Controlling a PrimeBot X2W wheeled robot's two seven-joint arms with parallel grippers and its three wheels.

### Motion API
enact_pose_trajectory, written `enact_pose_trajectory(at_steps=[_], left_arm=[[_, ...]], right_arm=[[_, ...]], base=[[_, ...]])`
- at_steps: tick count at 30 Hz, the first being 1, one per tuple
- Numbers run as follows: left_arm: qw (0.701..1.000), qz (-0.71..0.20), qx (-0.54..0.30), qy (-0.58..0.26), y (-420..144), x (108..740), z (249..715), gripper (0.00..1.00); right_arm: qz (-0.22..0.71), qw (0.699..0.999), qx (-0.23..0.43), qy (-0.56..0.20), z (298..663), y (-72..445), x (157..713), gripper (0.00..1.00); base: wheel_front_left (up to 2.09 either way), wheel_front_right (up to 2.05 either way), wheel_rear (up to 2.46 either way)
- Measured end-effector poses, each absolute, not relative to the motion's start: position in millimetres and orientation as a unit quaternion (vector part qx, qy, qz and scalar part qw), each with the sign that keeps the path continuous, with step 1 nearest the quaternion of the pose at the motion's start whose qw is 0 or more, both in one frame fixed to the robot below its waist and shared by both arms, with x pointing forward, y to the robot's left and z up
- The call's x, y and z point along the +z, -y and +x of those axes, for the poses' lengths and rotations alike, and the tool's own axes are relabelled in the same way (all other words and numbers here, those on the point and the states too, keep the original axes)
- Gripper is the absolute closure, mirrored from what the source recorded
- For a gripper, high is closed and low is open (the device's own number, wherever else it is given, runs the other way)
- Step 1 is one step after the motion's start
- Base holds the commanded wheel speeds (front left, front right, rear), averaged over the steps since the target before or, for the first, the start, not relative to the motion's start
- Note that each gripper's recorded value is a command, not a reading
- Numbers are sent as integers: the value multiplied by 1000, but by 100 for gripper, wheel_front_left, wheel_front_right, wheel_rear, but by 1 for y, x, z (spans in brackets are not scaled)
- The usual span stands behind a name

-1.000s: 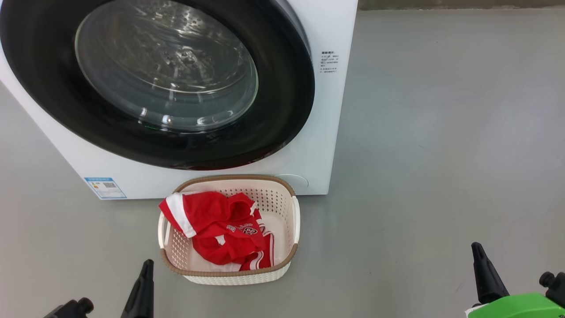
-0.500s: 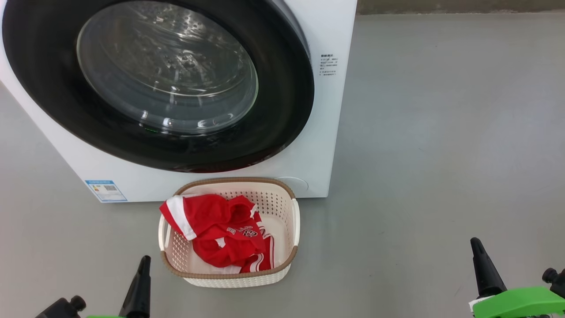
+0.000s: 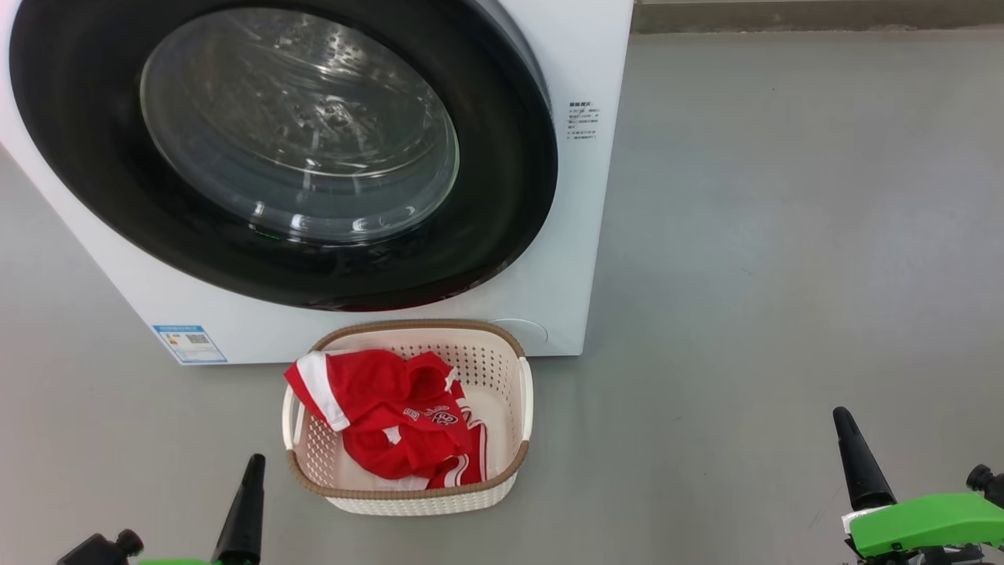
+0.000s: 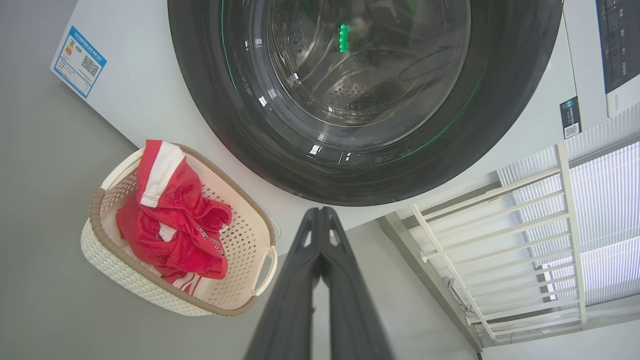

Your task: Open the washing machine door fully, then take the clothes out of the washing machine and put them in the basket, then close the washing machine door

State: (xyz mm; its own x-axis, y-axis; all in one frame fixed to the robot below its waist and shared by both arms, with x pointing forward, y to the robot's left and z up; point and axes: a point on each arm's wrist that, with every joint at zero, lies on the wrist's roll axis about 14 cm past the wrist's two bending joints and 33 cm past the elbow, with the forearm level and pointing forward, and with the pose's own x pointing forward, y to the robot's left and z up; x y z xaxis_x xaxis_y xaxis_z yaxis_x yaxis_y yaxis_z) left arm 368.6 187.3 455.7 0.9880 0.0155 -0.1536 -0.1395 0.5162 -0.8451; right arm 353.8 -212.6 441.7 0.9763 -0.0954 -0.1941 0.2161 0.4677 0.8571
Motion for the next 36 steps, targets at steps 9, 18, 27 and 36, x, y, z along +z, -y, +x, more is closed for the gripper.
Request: enact_pose_trajectory(at_steps=[9,18,27,36], left_arm=[[844,-531,45,-63,-187,458,369,100],[817,-572,40,-56,-187,464,373,100],[789,-610,38,-54,-188,466,372,100],[758,-650,32,-49,-188,471,374,100]], right_arm=[[548,830,-88,-54,356,212,445,100],[583,808,-78,-46,362,209,454,100],[622,779,-71,-42,363,208,458,100],[655,752,-60,-33,368,206,466,100]], base=[[0,0,0],[0,0,0],[0,0,0],[0,0,0]])
